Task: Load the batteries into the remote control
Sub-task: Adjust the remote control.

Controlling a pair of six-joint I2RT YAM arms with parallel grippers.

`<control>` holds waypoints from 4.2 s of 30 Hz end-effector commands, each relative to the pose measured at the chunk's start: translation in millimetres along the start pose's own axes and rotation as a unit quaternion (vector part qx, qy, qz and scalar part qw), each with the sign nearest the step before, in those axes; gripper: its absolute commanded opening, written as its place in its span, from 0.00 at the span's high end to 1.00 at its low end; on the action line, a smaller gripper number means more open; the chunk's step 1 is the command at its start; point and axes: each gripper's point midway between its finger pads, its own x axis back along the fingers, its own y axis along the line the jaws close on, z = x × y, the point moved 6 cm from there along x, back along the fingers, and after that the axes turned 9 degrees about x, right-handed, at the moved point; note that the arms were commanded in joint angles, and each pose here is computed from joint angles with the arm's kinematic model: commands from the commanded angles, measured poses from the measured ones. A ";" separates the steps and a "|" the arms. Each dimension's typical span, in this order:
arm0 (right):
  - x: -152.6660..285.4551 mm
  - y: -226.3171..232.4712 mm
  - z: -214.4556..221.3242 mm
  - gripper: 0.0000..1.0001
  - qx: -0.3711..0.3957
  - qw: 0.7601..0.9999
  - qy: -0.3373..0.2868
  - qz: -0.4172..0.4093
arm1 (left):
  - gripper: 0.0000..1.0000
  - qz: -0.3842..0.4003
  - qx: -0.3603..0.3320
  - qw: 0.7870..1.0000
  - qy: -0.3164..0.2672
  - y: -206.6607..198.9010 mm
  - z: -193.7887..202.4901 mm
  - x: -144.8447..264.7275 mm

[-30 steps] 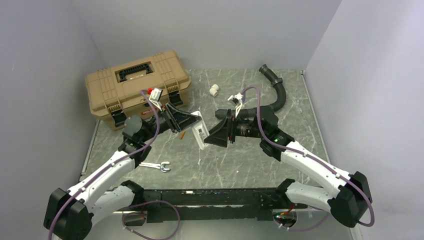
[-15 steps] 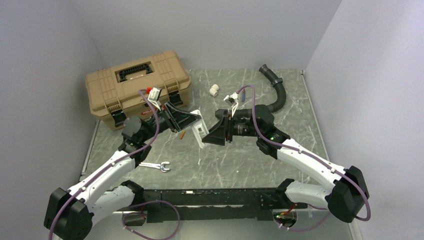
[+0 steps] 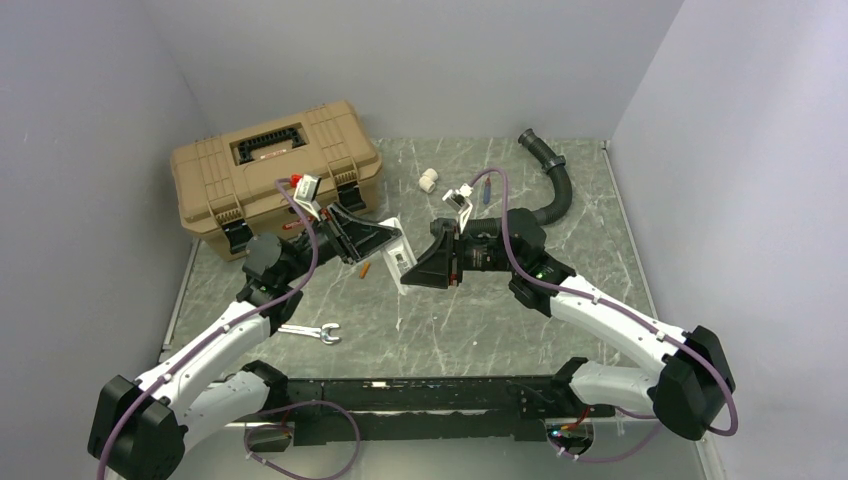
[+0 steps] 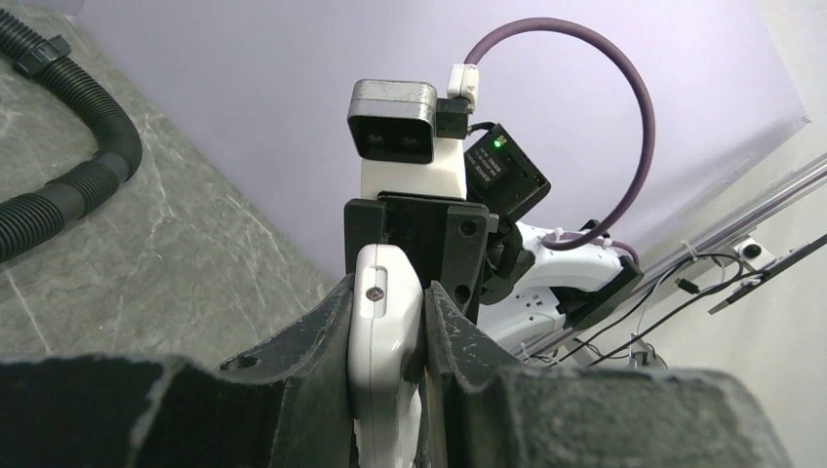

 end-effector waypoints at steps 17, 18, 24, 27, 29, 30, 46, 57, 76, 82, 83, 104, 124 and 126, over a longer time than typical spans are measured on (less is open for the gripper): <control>11.2 -0.6 -31.5 1.00 0.090 0.989 -0.026 0.110 | 0.00 -0.051 -0.017 0.998 -0.028 -10.2 -14.0 -0.2; 13.8 -4.3 -33.1 1.00 0.100 0.985 -0.023 0.135 | 0.01 -0.066 -0.015 0.997 -0.029 -9.2 -15.2 0.0; 31.4 -24.7 -41.7 1.00 0.168 0.938 -0.008 0.304 | 0.01 -0.185 -0.008 0.982 -0.042 -1.1 -25.0 6.7; 36.0 -26.8 -42.0 1.00 0.222 0.905 -0.012 0.363 | 0.01 -0.242 -0.008 0.969 -0.045 -0.3 -30.9 10.9; 36.1 -25.0 -41.9 1.00 0.257 0.887 -0.015 0.384 | 0.01 -0.272 -0.002 0.961 -0.045 0.1 -33.9 12.4; 36.2 -25.2 -40.9 1.00 0.273 0.879 -0.011 0.390 | 0.01 -0.280 0.001 0.959 -0.045 -0.9 -35.3 12.4; 25.5 -32.9 -22.5 1.00 0.446 0.761 0.078 0.464 | 0.07 -0.304 0.127 0.942 -0.055 -11.7 -37.9 1.1; 19.8 -25.6 -16.6 1.00 0.510 0.706 0.095 0.483 | 0.07 -0.277 0.185 0.942 -0.045 -15.1 -33.5 -7.1; -1.1 -9.0 -19.2 1.00 0.636 0.575 0.097 0.505 | 0.29 -0.256 0.205 0.945 -0.021 -16.3 -26.9 -9.6; -3.0 -7.0 -23.3 1.00 0.646 0.556 0.093 0.514 | 0.37 -0.248 0.203 0.947 -0.013 -16.5 -24.2 -8.4; -3.5 -7.1 -23.7 1.00 0.648 0.552 0.092 0.517 | 0.37 -0.247 0.203 0.947 -0.012 -16.5 -23.8 -8.5; -7.2 -2.7 -30.5 1.00 0.690 0.466 0.077 0.549 | 0.61 -0.235 0.200 0.951 0.009 -12.0 -19.5 -11.2; -15.0 14.0 -21.5 0.40 0.686 0.493 0.044 0.534 | 1.00 -0.264 0.156 0.952 -0.018 1.8 -19.3 -0.4; -17.0 16.4 -20.8 0.29 0.680 0.505 0.041 0.529 | 1.00 -0.271 0.152 0.950 -0.020 5.3 -18.8 0.8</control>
